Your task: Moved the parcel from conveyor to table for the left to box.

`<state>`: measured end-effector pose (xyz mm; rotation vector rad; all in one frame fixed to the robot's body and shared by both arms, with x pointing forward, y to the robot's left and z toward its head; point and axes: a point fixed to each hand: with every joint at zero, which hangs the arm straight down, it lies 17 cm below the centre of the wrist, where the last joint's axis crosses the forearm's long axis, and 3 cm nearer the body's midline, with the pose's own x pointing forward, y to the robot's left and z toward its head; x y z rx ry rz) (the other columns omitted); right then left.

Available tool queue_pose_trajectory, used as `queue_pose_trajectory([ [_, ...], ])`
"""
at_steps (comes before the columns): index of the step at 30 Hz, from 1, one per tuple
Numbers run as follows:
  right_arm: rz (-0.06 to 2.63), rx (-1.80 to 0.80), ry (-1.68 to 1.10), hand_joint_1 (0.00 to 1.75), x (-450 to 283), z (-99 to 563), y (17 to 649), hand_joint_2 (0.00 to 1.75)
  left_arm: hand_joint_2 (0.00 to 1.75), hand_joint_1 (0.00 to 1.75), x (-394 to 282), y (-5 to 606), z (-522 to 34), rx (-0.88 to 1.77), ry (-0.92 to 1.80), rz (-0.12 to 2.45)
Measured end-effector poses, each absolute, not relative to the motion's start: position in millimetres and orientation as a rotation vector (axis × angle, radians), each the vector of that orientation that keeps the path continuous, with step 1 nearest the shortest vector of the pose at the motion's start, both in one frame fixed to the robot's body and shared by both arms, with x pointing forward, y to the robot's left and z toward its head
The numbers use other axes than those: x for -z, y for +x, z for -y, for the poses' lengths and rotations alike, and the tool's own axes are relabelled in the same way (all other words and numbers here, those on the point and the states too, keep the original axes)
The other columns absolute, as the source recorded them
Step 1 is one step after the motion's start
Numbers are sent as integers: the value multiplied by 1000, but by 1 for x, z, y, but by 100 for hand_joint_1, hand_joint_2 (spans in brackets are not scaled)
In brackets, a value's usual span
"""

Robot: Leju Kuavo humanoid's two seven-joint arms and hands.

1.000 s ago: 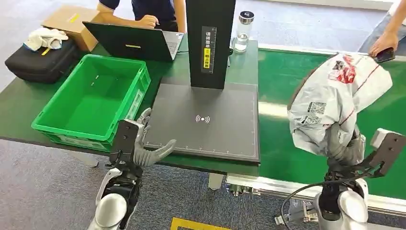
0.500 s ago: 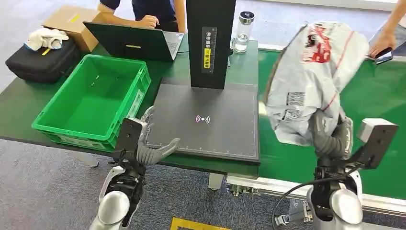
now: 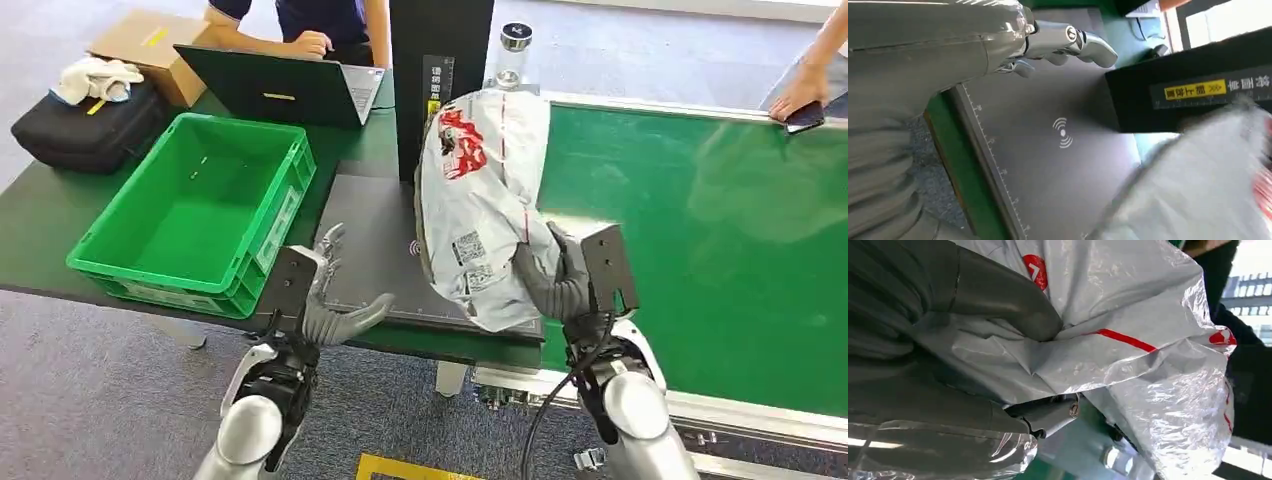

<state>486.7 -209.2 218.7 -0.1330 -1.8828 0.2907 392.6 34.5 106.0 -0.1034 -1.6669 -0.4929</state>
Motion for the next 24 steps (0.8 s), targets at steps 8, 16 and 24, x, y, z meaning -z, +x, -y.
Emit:
queue_pose_trajectory([
  [8,1743,-390,-67,175,-169,178,483,175,175,0,-106,397,-28,523,-120,1664],
  [16,1641,-412,-86,175,-135,181,482,175,175,0,-103,396,-25,535,-125,1651],
  [24,1582,-387,-167,175,-112,209,488,175,175,0,-100,395,-27,540,-119,1641],
])
